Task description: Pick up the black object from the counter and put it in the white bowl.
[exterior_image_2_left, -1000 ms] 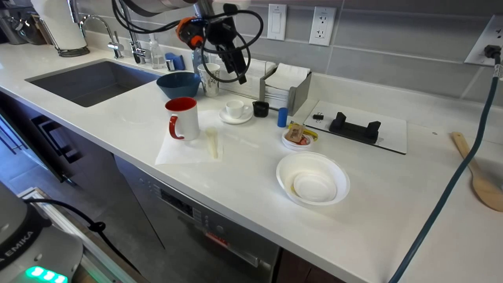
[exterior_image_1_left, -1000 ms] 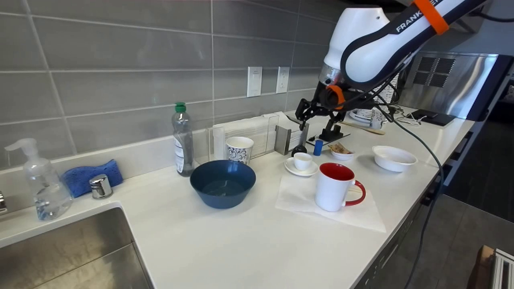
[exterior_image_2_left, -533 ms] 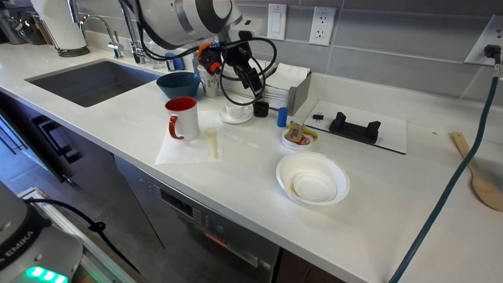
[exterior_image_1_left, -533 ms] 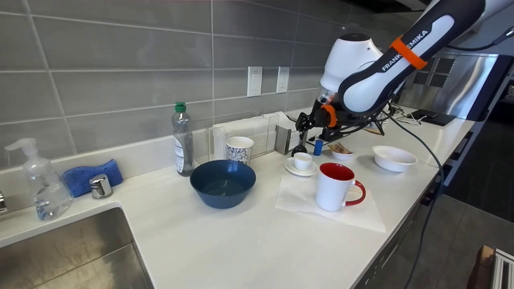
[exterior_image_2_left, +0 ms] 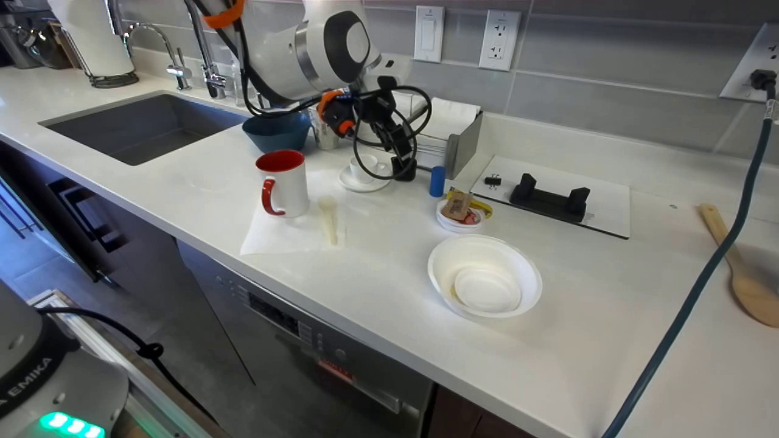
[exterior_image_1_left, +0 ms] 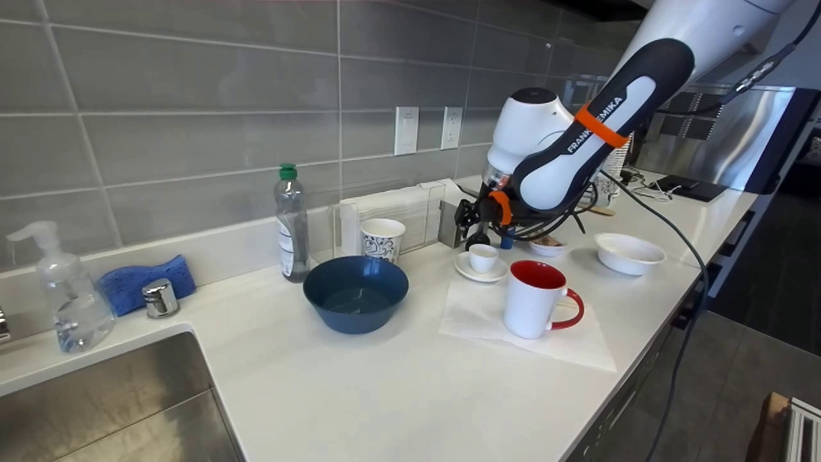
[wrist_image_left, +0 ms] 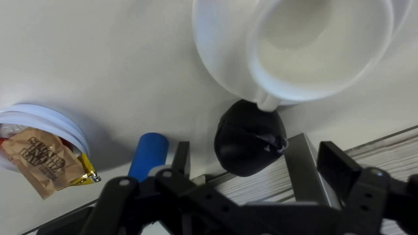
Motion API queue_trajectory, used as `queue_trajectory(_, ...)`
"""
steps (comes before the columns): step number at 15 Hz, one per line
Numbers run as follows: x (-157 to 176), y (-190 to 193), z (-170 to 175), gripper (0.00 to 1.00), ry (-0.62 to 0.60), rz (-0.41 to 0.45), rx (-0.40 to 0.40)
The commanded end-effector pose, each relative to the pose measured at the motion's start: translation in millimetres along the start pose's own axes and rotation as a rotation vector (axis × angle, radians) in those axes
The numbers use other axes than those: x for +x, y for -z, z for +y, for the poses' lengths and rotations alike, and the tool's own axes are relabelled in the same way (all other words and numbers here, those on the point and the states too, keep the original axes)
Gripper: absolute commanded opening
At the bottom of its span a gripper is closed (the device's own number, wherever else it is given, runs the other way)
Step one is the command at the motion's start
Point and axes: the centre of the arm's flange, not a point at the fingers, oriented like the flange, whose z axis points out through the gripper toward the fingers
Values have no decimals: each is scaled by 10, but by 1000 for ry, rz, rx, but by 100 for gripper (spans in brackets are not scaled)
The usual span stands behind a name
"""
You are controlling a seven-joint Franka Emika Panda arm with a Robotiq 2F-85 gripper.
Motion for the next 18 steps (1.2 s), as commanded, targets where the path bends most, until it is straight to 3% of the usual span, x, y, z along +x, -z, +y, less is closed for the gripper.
queue_trajectory(1, 60, -183, -127, 100, -22, 25, -7)
queue_trajectory(9, 41, -458, -129, 100, -30, 39, -32)
queue_trajectory(10, 41, -473, -131, 75, -33, 39, -32)
queue_trajectory(12, 40, -498, -150, 68, -43, 39, -31)
queue_trajectory(18, 148, -324, -162, 24, -68, 42, -41)
